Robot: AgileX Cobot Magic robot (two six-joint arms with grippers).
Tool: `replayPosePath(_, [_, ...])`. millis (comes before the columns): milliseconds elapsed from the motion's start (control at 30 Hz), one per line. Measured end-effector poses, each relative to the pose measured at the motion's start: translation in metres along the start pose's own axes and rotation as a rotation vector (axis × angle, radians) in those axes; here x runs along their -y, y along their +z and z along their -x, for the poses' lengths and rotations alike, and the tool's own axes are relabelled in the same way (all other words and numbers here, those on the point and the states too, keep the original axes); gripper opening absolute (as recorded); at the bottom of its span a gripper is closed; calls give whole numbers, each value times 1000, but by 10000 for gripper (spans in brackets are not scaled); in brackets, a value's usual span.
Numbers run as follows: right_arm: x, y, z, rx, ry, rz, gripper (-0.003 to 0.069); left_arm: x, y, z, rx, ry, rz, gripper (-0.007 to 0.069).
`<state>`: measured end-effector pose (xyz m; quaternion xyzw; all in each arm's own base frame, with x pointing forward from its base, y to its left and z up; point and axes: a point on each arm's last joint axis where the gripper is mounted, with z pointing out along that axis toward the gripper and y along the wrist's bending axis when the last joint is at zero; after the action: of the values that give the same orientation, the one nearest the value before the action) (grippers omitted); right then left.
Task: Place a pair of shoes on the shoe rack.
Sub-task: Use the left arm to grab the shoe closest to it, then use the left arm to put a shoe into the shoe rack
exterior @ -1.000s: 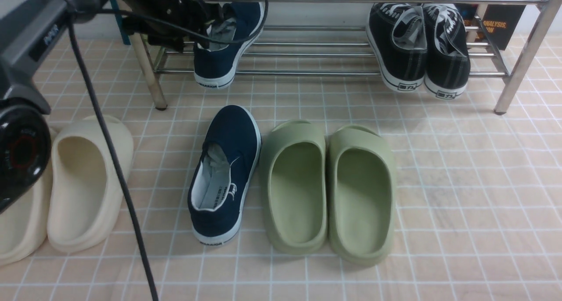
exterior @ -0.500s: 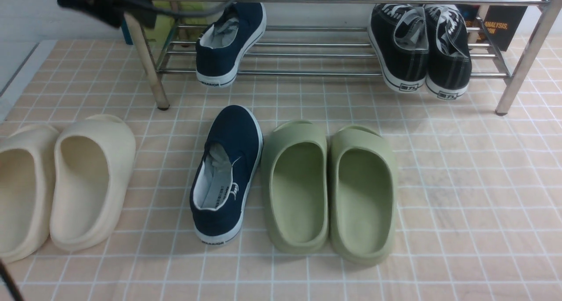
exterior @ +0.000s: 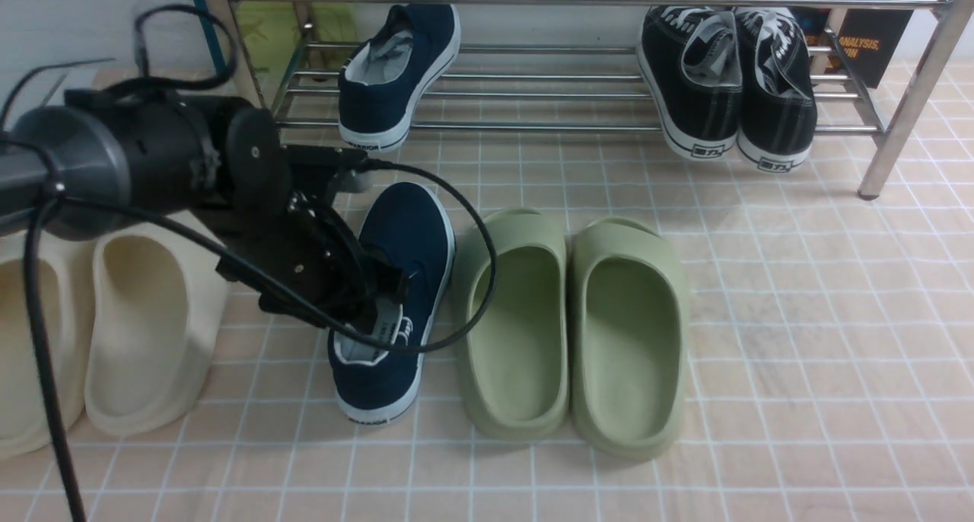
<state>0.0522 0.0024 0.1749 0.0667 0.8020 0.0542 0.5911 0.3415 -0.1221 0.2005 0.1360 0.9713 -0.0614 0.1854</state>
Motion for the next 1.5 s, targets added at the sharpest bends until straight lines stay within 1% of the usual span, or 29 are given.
replayPosePath(67, [0,0,0,0,0,0,237,-2,13,-1,-21,-12,26,304])
replayPosePath(167, [0,0,0,0,0,0,237,-5,20,-2,-35,-50,51,197])
replayPosePath(200, [0,0,0,0,0,0,237,-4,20,-2,-31,-70,53,134])
replayPosePath(233, [0,0,0,0,0,0,237,-3,19,-2,-30,-74,52,97])
replayPosePath(267, [0,0,0,0,0,0,237,-3,18,-2,-27,-75,52,80])
replayPosePath(300, [0,0,0,0,0,0,237,-3,13,-1,-21,-62,60,43])
replayPosePath(333, [0,0,0,0,0,0,237,-3,7,0,-20,-50,65,29])
replayPosePath(467, [0,0,0,0,0,0,237,-3,-39,17,-43,28,87,22])
replayPosePath(500, [0,0,0,0,0,0,237,-3,-42,17,-53,31,88,22])
replayPosePath(600, [0,0,0,0,0,0,237,1,-76,41,-3,70,80,22])
replayPosePath(733, [0,0,0,0,0,0,237,7,-88,66,62,67,39,22])
replayPosePath(900, [0,0,0,0,0,0,237,15,-65,101,99,28,-36,22])
replayPosePath(933, [0,0,0,0,0,0,237,15,-62,101,91,26,-37,22])
replayPosePath(1000, [0,0,0,0,0,0,237,16,-45,119,102,-10,-52,22])
replayPosePath(1033, [0,0,0,0,0,0,237,16,-44,121,104,-13,-52,22])
replayPosePath(1133, [0,0,0,0,0,0,237,16,-20,143,123,-69,-52,22])
replayPosePath(1233, [0,0,0,0,0,0,237,17,-12,157,164,-104,-58,22])
replayPosePath(1367, [0,0,0,0,0,0,237,17,5,181,302,-174,-83,22])
replayPosePath(1500, [0,0,0,0,0,0,237,17,21,189,355,-190,-97,24])
